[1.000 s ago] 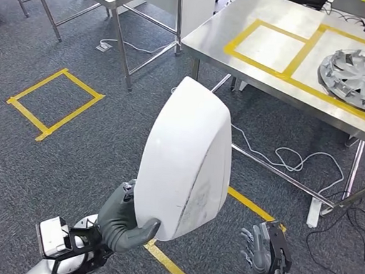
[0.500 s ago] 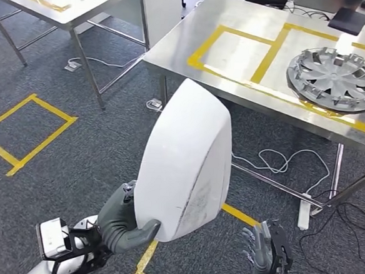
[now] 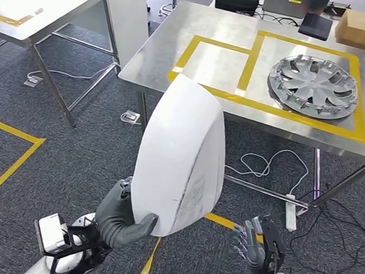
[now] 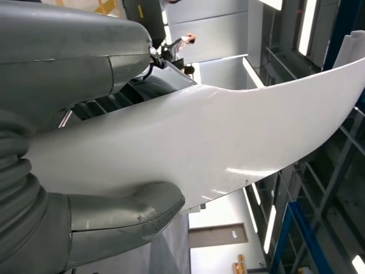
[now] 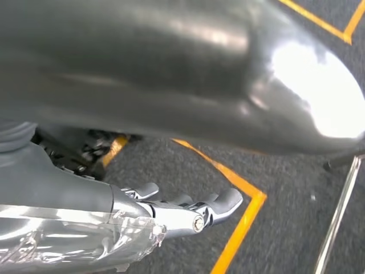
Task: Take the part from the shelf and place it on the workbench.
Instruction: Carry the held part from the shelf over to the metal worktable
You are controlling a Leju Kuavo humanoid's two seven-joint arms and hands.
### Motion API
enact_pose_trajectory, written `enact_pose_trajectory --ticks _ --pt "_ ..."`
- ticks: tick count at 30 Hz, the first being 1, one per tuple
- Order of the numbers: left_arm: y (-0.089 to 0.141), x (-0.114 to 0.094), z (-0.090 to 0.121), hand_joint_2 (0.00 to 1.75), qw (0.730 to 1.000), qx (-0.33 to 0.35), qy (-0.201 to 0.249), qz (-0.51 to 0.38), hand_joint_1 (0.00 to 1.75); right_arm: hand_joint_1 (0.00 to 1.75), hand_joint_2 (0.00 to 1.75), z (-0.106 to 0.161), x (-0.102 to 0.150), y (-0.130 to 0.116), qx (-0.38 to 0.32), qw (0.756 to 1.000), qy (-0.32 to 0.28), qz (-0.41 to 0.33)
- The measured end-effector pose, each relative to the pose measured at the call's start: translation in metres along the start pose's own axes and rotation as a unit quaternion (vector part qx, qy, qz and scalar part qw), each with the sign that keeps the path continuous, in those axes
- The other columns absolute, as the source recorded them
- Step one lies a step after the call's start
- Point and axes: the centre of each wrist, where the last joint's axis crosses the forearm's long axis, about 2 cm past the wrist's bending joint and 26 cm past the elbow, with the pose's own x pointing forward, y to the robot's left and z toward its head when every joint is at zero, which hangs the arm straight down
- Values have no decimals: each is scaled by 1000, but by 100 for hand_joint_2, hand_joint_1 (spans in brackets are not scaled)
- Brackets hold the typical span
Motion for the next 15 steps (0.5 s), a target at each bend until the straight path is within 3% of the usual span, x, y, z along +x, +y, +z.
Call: enact_pose_trajectory --ticks 5,11,15 --pt "2 0 1 175 1000 5 1 -2 175 0 0 -2 -3 0 -23 1000 9 -3" --pt "4 1 4 175 1000 14 3 -6 175 0 0 21 -42 -22 -64 997 13 -39" --pt "7 1 5 175 1000 13 3 -10 175 0 0 22 -44 -28 -68 997 21 -40"
